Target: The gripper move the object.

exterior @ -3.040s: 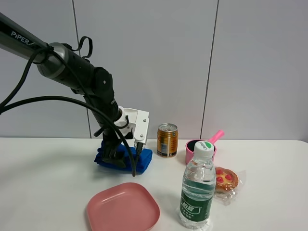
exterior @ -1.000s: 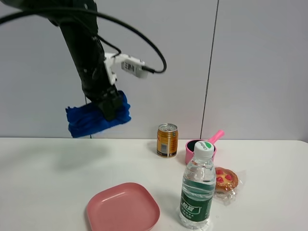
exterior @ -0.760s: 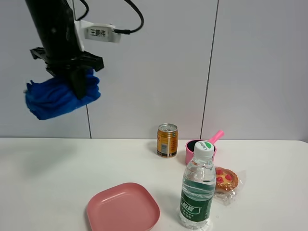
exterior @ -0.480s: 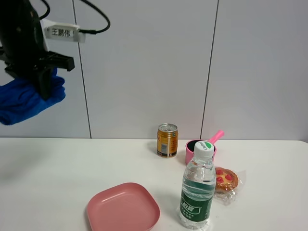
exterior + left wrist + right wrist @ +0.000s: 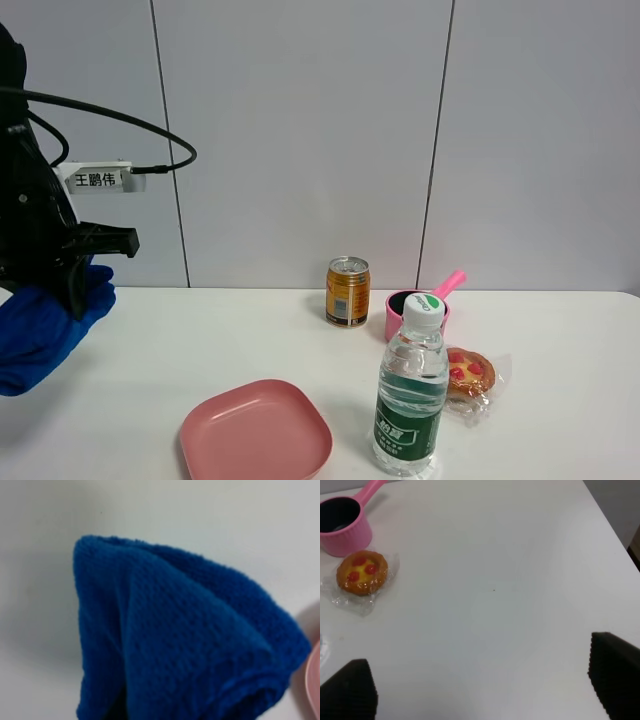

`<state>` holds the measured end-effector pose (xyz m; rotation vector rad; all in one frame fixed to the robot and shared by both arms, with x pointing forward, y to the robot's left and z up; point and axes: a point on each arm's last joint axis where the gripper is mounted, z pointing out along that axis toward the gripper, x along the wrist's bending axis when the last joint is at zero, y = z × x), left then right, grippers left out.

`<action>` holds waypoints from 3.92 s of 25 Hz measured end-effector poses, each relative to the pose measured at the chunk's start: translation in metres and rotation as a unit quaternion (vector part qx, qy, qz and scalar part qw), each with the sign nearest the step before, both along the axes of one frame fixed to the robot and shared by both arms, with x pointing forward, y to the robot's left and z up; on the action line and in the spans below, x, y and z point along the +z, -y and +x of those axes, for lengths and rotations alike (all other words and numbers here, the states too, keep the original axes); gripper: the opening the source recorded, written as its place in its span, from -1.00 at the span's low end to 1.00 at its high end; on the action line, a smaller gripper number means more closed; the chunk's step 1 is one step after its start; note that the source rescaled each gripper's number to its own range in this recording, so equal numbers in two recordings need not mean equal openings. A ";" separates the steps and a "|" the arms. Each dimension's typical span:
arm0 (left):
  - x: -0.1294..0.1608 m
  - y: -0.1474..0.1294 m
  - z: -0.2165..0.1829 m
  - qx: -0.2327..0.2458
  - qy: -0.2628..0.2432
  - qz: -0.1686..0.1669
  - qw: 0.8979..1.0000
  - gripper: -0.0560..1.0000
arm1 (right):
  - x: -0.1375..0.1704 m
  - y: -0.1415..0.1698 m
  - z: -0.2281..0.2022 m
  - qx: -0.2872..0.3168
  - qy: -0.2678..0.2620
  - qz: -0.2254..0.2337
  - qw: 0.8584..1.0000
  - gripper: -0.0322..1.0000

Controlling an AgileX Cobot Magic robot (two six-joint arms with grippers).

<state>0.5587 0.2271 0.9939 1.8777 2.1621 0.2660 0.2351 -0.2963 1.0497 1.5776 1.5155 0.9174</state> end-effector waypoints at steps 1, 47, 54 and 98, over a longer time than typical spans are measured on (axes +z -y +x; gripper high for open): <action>-0.004 -0.002 0.000 0.011 0.005 -0.005 1.000 -0.88 | 0.000 0.000 0.000 0.000 0.000 0.000 1.000 1.00; -0.077 0.019 -0.019 -0.014 -0.001 -0.019 1.000 -0.75 | 0.000 0.000 0.000 0.000 0.000 0.000 1.000 1.00; -0.078 0.022 -0.021 -0.036 -0.009 -0.010 0.999 0.35 | 0.000 0.000 0.000 0.000 0.000 0.000 1.000 1.00; 0.131 -0.089 -0.342 -0.048 0.386 0.070 0.919 0.71 | 0.000 0.000 0.000 0.000 0.000 0.000 1.000 1.00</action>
